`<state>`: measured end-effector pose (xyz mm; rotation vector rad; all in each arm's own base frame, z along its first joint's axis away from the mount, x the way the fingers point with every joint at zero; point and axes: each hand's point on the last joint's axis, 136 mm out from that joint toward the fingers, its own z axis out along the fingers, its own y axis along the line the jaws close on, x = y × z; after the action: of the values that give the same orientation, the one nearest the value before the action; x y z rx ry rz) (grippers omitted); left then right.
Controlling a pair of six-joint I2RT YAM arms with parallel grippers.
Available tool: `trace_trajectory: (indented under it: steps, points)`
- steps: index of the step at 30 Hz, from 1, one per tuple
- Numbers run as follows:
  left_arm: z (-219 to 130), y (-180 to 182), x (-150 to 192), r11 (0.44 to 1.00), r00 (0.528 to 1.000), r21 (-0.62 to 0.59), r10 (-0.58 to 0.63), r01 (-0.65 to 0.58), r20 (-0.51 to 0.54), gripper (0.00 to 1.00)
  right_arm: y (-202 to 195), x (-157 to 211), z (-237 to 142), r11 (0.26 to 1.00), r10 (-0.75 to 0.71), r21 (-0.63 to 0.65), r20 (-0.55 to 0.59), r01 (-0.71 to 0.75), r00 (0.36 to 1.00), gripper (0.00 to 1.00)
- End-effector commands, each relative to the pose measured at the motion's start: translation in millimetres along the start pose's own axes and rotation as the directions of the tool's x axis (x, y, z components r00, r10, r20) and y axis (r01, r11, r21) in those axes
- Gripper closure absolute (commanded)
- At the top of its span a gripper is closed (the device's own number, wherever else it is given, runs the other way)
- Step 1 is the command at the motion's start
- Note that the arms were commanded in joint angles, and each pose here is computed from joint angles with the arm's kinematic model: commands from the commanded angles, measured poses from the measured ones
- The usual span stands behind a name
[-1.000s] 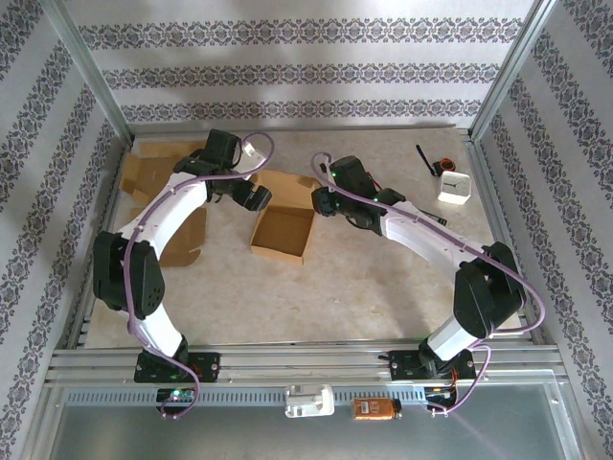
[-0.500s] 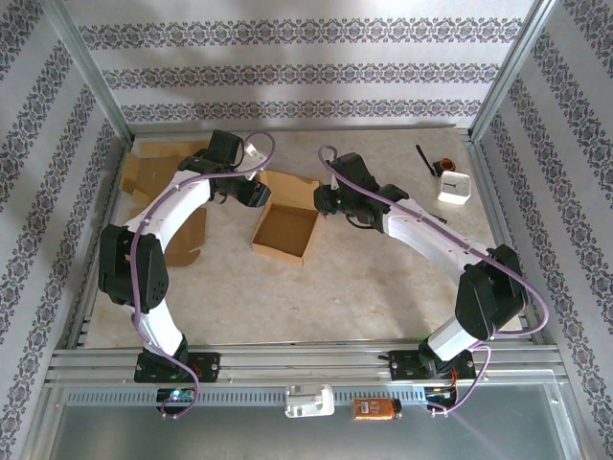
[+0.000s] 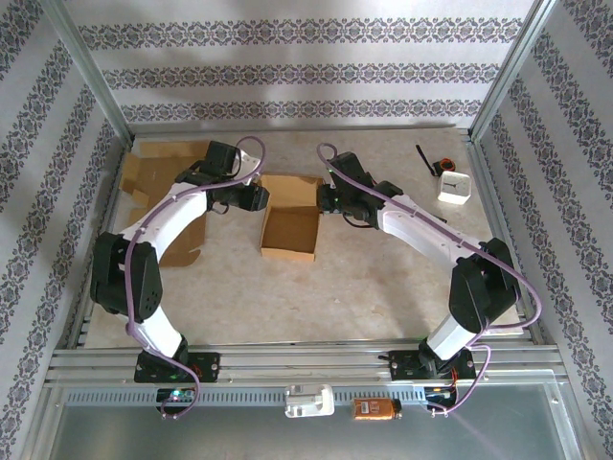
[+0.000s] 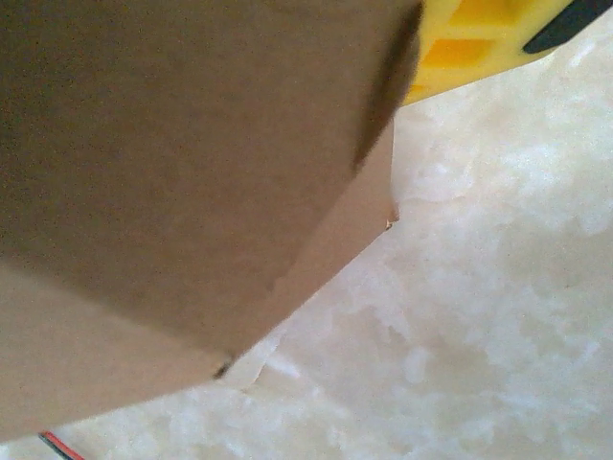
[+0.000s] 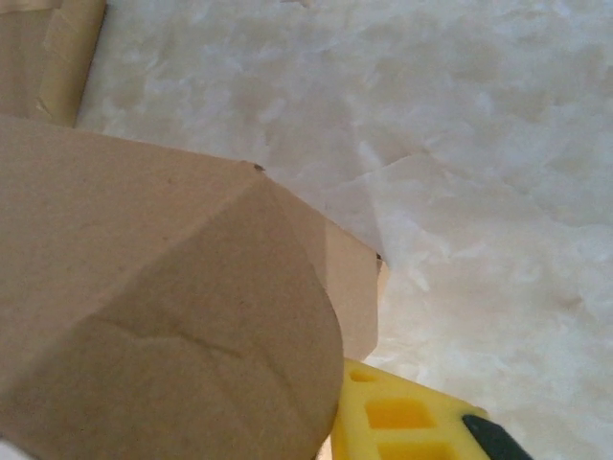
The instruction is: Fold the paper box
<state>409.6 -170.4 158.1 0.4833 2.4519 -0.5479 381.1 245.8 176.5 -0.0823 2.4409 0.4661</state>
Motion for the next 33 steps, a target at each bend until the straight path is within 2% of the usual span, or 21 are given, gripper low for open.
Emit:
trace_trajectory:
  steps: [1,6,15,23,33]
  points:
    - [-4.2,-12.3,-12.3,0.999,0.997,0.033,-0.037,0.035,0.066,0.66,2.8,-9.5,1.6,1.0,-0.004,0.018,0.035,0.003,0.999,0.88]
    - [1.6,-11.2,-7.4,0.999,0.997,0.003,-0.042,0.042,0.064,0.76,-1.3,-14.6,3.6,0.996,-0.067,0.063,0.072,0.062,0.995,0.92]
    - [14.0,-12.8,-6.5,0.997,0.991,-0.038,-0.062,0.067,0.12,0.93,4.1,-15.2,7.6,0.981,-0.172,0.114,0.119,0.158,0.978,0.97]
    - [26.8,-33.7,0.7,0.993,0.979,0.013,-0.118,0.118,0.164,0.94,2.4,-0.6,11.2,0.984,-0.159,0.104,0.129,0.146,0.979,0.99]
    - [44.6,-48.7,24.3,0.985,0.978,0.051,-0.168,0.163,0.119,0.93,-0.6,20.9,12.1,0.986,-0.149,0.089,0.115,0.139,0.982,1.0]
